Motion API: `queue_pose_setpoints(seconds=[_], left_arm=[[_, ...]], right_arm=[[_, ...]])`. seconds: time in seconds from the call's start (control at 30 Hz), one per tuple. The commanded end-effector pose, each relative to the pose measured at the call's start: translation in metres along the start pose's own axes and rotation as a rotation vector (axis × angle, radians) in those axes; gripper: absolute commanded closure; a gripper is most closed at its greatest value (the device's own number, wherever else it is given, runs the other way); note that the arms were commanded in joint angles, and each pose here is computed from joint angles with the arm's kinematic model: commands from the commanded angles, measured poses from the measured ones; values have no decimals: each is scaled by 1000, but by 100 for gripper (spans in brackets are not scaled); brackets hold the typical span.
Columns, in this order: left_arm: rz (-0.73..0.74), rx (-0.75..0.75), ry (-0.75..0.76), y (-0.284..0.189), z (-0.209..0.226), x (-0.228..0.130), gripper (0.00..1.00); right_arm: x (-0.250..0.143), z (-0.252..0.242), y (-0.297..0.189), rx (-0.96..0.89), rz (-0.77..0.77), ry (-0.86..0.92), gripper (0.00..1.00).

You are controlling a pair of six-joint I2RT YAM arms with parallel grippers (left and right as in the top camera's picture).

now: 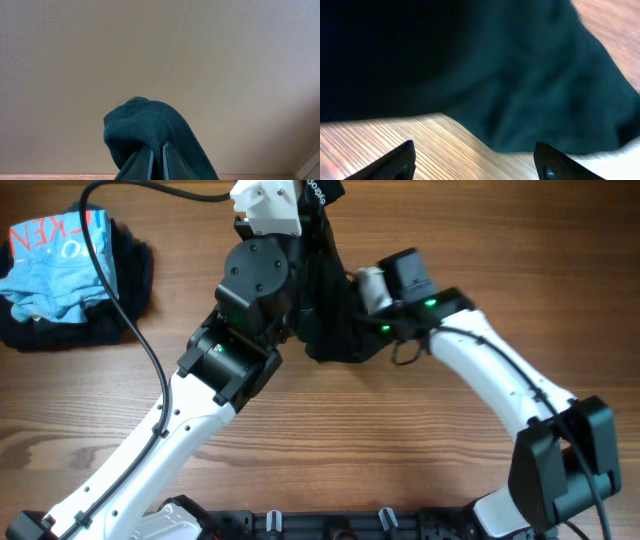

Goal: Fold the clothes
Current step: 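Lift the garment with both grippers and pull it apart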

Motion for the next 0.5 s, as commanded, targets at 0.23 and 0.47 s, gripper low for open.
queue_pose_setpoints(seconds=[0.23,0.47], left_arm=[[-80,49,-37,-16,18,36,96],[-80,48,-38,-17,18,37,96]], right_arm=[[27,32,11,0,-133,129,23],[22,54,42,34,-109,205,25]])
Point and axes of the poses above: each gripper's point midway between its finger pads, its own y axis out along the fingers, its own z axis along the line the jaws close on, x = y × z, the point moved 1 cm from there along -y, back along the fingers, and after that the axes turned 8 degrees about y, right-handed, at the moved point
